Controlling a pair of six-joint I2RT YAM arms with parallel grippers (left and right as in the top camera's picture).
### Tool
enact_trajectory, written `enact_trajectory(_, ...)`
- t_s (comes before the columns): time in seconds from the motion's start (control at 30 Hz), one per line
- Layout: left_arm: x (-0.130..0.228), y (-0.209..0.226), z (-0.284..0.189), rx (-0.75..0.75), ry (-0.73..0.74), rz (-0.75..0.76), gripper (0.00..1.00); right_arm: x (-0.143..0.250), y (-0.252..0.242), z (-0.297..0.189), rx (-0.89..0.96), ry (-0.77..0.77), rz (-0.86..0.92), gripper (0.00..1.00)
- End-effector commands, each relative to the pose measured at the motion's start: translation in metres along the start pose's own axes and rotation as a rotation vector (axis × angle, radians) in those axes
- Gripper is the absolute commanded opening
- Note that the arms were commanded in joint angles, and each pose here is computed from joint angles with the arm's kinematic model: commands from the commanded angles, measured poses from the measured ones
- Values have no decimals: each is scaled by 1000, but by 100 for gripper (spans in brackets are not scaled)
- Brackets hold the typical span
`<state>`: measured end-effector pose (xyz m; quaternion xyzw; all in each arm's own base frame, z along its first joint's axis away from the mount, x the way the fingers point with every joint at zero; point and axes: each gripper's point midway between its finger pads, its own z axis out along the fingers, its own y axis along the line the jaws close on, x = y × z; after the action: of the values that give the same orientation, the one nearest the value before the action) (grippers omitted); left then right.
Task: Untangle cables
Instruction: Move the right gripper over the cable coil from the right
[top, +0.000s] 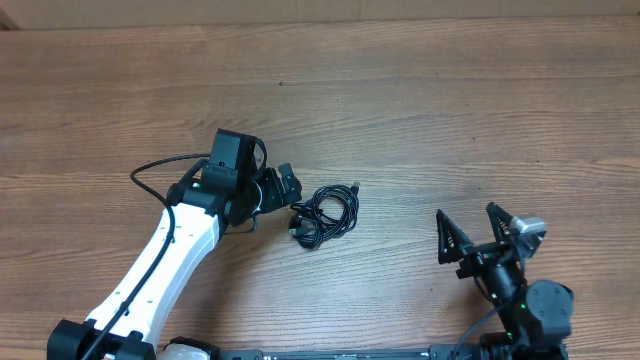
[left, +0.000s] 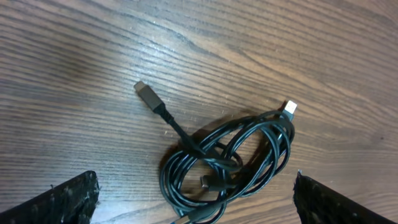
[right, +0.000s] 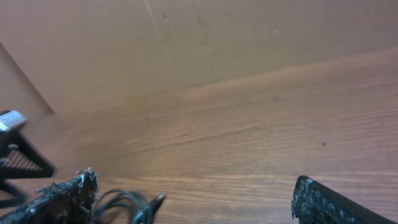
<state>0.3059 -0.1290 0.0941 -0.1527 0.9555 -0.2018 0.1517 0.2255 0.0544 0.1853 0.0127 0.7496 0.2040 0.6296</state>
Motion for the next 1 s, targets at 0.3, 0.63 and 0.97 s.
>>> enact_trajectory(0.3,-9,-8,-3,19,-23,-40,100,-48,30,0,4,267,92,100)
enact_trajectory(0.63,-21,17,-7,-38,-51,-121,100,-38,19,46,112,646,198,100)
enact_trajectory(0.97,-33,42,-14,-71,-66,-144,100,-7,60,99,-291,798,219,98)
